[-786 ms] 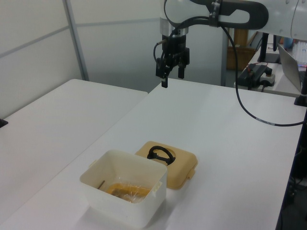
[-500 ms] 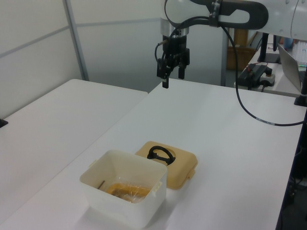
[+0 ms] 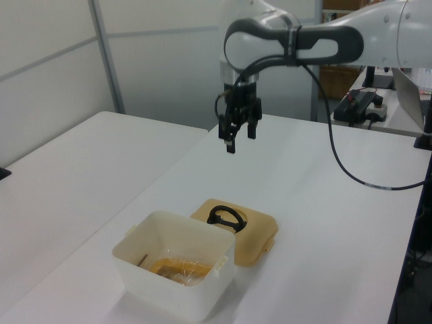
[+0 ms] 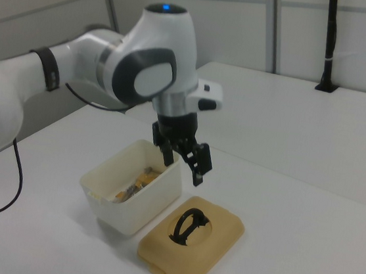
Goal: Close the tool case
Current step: 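Move the gripper down over the black handle of the tan lid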
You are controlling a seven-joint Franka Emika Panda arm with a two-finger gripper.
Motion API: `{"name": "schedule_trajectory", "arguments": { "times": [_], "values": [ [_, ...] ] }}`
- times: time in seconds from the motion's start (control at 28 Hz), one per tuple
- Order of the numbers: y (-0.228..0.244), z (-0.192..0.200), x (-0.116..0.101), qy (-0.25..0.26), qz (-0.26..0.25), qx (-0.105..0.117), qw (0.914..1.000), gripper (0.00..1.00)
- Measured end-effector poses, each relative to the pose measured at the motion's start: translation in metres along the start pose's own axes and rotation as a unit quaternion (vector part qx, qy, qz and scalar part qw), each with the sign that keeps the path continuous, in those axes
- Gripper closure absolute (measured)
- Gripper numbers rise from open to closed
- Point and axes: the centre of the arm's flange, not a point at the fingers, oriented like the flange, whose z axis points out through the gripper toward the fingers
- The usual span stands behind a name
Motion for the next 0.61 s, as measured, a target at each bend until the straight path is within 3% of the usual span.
{"name": "schedule_trajectory", "arguments": {
  "times": [0.36, 0.61],
  "values": [
    [-0.011, 0.064, 0.01, -0.013, -0.007, 0.0, 0.9999, 0.0],
    [-0.029, 0.105, 0.021, -0.029, -0.009, -0.012, 0.9995, 0.0]
  ]
}}
